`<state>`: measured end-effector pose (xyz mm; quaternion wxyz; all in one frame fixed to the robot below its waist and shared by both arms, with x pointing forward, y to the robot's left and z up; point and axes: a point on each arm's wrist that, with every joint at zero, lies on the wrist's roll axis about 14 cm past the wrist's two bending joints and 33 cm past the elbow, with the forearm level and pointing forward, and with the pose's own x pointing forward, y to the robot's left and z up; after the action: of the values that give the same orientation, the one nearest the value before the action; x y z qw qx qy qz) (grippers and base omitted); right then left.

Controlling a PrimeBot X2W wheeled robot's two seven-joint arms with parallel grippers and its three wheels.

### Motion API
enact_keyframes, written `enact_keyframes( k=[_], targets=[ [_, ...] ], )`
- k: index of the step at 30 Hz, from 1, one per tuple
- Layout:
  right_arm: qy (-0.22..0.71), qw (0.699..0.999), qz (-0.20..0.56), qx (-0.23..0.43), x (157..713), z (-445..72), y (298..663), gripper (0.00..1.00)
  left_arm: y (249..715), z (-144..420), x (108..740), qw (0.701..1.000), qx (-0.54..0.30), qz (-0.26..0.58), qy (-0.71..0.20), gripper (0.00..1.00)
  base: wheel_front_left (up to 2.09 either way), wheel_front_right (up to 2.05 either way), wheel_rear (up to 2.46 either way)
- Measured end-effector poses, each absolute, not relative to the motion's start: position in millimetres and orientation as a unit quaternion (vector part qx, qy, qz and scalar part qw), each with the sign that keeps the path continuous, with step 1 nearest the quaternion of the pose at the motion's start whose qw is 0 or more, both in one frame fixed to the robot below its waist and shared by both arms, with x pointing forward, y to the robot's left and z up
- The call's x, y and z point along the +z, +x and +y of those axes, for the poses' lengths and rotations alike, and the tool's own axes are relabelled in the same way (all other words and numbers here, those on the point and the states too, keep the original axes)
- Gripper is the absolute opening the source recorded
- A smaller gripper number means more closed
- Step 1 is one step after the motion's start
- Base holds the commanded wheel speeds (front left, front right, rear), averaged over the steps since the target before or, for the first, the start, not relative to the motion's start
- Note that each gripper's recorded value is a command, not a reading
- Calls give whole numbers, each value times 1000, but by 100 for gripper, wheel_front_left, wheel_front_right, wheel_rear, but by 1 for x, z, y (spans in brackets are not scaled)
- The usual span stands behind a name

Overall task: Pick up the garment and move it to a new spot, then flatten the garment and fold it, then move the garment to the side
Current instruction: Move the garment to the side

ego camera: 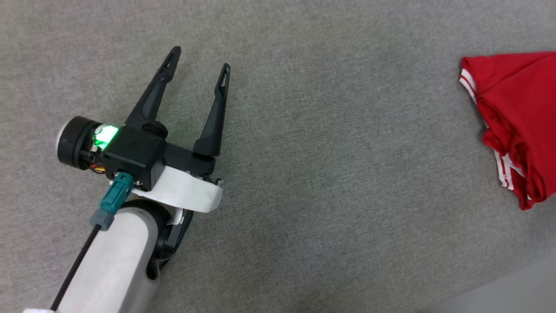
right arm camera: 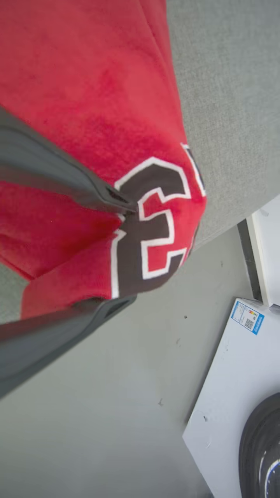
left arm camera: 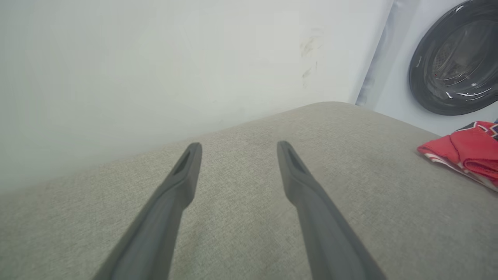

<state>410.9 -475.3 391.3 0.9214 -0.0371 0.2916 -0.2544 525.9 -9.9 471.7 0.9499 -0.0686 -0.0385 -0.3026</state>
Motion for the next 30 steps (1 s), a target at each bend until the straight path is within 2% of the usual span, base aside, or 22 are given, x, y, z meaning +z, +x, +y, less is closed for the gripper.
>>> enact_keyframes(
  k=[8,13,14,21,30],
  targets=[
    [-40,927,226,-295,436,-499,395,100,510,-2,490,954,-285,-52,-79,100,0,0,0],
    [-30,941,166,-293,465,-495,388,100,492,17,500,964,-248,-52,-79,100,0,0,0],
    [-8,955,129,-268,474,-473,384,100,471,38,510,972,-211,-51,-85,100,0,0,0],
    [12,973,91,-213,478,-428,381,100,443,75,522,983,-155,-54,-83,100,0,0,0],
    [19,996,30,-83,495,-326,404,100,411,138,534,993,-63,-65,-69,100,0,0,0]
  ],
)
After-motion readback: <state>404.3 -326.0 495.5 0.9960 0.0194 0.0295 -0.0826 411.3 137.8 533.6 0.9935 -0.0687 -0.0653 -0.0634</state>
